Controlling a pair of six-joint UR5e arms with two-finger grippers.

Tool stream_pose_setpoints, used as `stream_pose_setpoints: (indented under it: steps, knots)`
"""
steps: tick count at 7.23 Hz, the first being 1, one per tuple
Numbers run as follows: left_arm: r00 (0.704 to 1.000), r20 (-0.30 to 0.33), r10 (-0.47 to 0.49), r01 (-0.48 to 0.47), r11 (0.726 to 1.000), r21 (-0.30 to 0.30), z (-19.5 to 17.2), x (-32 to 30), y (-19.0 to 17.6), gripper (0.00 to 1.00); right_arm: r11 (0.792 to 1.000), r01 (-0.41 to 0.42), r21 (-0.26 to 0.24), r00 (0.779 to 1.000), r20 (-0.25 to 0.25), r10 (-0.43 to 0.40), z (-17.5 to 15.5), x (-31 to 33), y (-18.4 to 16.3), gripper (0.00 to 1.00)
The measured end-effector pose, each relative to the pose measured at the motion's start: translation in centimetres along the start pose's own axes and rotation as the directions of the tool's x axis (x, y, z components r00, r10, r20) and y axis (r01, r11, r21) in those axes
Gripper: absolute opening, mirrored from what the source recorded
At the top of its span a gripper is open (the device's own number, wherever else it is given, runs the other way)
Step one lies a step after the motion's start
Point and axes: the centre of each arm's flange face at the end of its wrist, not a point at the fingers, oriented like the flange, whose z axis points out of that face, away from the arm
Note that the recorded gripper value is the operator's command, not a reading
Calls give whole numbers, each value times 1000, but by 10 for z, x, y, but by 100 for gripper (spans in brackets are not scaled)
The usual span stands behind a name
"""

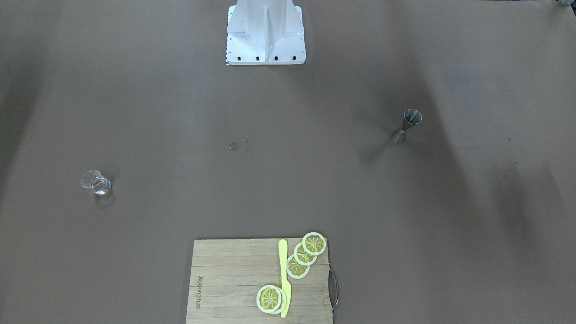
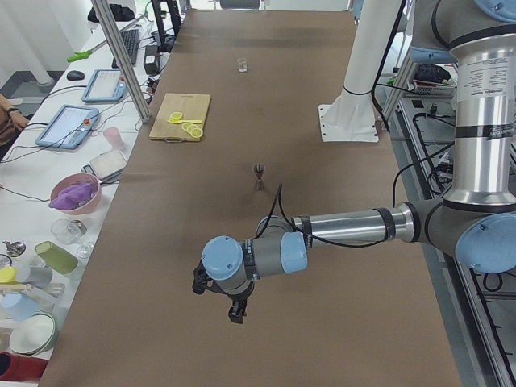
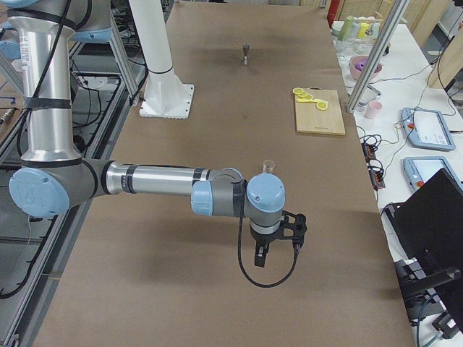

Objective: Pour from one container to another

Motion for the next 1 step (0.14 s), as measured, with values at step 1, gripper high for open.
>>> stream_pose_setpoints:
  steps: [1]
  knots:
    - [1000, 0, 0, 0, 1000, 0, 0, 0, 0, 99, 1000, -3, -1, 1000, 1, 3, 0, 1, 1, 100]
